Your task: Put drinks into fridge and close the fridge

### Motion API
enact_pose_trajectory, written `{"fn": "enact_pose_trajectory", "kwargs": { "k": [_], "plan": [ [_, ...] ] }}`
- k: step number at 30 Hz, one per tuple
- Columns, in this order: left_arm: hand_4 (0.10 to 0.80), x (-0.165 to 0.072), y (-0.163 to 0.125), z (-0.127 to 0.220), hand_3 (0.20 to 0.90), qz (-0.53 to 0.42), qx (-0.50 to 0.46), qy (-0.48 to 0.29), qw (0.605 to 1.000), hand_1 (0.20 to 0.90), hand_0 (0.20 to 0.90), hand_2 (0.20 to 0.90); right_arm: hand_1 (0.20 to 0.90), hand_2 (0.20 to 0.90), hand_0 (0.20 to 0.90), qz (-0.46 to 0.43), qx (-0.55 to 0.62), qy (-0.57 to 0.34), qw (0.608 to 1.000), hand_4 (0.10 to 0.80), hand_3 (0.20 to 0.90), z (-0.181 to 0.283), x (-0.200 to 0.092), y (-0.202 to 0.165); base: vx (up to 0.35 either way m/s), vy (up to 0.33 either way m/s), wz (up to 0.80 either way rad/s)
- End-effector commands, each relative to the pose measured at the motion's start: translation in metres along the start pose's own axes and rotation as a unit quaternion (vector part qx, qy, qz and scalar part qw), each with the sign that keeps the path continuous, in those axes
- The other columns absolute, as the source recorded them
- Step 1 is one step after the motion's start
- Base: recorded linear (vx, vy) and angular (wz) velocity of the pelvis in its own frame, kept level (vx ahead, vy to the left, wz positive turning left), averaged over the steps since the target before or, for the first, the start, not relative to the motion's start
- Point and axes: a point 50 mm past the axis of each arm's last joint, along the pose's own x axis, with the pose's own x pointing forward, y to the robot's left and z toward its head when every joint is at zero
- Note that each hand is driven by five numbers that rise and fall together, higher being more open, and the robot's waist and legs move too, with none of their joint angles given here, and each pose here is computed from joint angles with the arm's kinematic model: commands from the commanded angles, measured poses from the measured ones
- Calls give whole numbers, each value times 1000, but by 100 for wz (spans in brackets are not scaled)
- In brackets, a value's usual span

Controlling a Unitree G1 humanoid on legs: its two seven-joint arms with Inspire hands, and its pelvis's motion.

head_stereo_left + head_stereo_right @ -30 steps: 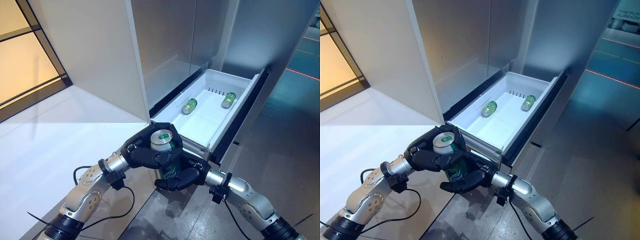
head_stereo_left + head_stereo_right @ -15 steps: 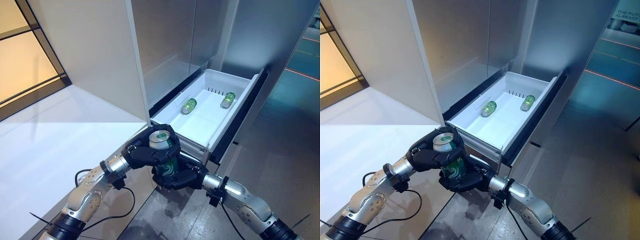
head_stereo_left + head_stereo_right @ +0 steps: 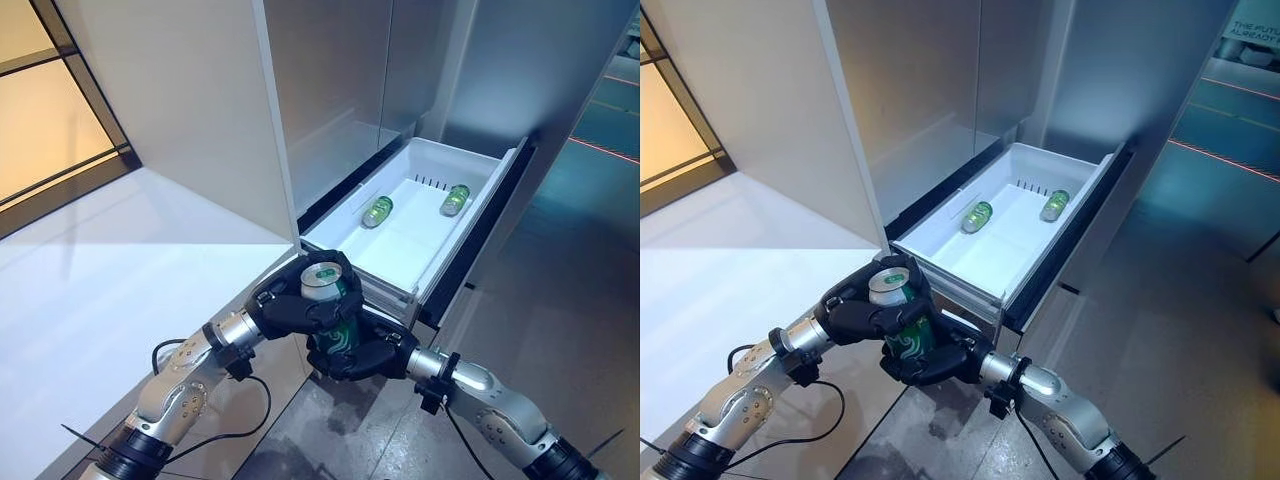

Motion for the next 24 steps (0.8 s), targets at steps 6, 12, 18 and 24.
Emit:
{"fn": "enact_pose_trajectory", "kwargs": {
  "k": [6,12,18,24],
  "plan": [
    [800,29,-39,78,900,-90,155,-244,953,900,900,900,300,300,300,-34,-121,-189,974,100,200,108,8,-3,0,0,0],
    [800,14,-43,108,900,-44,260,-328,907,900,900,900,300,300,300,-97,-158,-225,956,100,200,135,-3,-15,0,0,0],
    [800,10,-42,126,900,-2,275,-371,887,900,900,900,300,300,300,-167,-191,-264,931,100,200,160,-8,-26,-1,-2,1],
    [800,23,-25,122,900,51,249,-329,909,900,900,900,300,300,300,-249,-238,-308,887,100,200,196,-8,-37,0,0,0]
  ]
}}
